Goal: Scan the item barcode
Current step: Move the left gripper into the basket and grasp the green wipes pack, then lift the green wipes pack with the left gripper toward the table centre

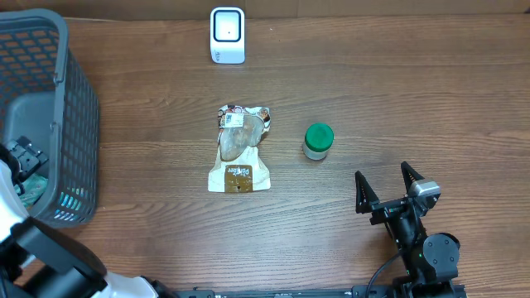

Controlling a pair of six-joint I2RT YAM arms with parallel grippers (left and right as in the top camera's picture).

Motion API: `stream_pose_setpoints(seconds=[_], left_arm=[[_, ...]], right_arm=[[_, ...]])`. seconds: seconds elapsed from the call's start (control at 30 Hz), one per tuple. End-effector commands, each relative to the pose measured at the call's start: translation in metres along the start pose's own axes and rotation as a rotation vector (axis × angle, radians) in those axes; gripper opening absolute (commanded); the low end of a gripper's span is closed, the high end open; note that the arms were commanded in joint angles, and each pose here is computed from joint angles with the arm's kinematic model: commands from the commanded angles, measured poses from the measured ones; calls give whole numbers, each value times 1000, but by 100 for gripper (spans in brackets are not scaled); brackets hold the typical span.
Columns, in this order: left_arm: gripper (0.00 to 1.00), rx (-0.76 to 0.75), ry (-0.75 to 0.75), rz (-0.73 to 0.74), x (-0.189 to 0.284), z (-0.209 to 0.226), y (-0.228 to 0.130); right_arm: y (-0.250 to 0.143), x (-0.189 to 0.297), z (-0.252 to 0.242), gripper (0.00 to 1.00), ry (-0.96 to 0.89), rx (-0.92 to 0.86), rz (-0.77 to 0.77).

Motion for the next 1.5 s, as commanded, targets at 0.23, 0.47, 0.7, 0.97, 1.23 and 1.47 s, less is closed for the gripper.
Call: stream_pose_setpoints(seconds=[0.23, 0.47, 0.7, 0.97, 1.23, 1.47], left_arm=[[89, -105, 58, 186, -76, -5, -20], [86, -113, 56, 223, -98, -9, -25], [47, -119, 53, 252, -111, -12, -30], [4, -125, 53, 271, -109, -12, -33], [4, -115, 49, 285, -78, -7, -13], [4, -52, -33, 139, -3, -9, 32]], right_arm=[[-2, 0, -1, 100, -4, 1, -7], [-2, 0, -1, 100, -4, 1, -7], [-2, 0, -1, 100, -4, 1, -7], [-2, 0, -1, 100, -4, 1, -7], [-2, 0, -1, 100, -4, 1, -7], [-2, 0, -1, 100, -4, 1, -7]])
Point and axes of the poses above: each gripper's point midway between its finger pads, its own x axis back along the fingers, its own z axis along the line the jaws close on, y = z × x, the point moved 7 cm from there along x, back along the fingers, and after that the axes turned 8 degrees about -x, right-handed, at the moved point
